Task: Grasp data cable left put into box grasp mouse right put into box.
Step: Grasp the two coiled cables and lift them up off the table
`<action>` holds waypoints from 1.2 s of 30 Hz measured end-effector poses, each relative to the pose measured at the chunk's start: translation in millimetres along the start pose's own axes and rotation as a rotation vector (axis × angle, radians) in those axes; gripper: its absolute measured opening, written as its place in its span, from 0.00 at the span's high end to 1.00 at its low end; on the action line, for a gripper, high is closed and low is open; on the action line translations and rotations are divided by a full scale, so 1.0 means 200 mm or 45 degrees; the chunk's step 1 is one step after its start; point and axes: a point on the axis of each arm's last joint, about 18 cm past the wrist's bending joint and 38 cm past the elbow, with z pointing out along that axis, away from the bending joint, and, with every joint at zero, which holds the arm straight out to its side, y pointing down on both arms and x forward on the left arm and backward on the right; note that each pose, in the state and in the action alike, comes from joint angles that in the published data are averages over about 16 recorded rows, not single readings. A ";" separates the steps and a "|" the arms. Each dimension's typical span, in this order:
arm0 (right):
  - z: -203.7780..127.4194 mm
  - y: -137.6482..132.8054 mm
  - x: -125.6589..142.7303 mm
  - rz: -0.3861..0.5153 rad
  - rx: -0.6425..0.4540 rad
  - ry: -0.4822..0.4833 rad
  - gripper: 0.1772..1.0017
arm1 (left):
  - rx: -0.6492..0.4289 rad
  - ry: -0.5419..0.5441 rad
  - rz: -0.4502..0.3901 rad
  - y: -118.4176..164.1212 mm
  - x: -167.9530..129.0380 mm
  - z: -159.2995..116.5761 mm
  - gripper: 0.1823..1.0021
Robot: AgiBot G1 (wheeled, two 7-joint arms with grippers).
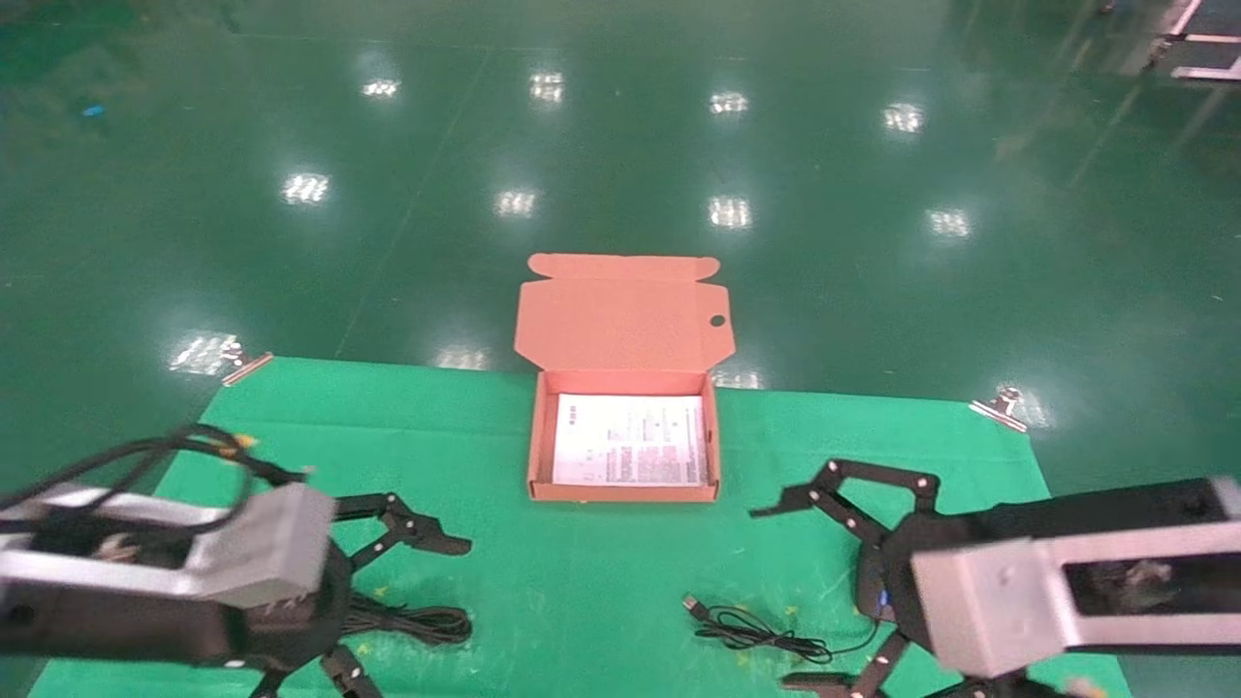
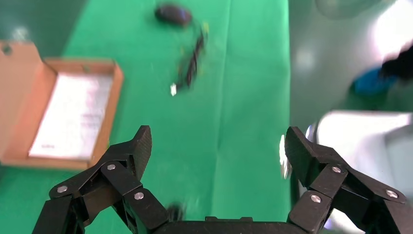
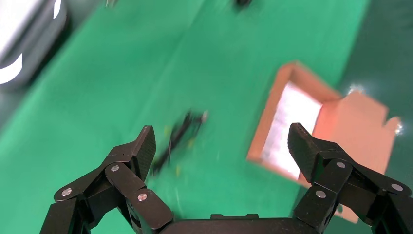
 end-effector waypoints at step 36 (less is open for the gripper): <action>0.67 0.56 -0.17 -0.028 -0.601 -0.274 0.00 | -0.679 -0.096 -0.089 0.66 -0.23 0.53 0.00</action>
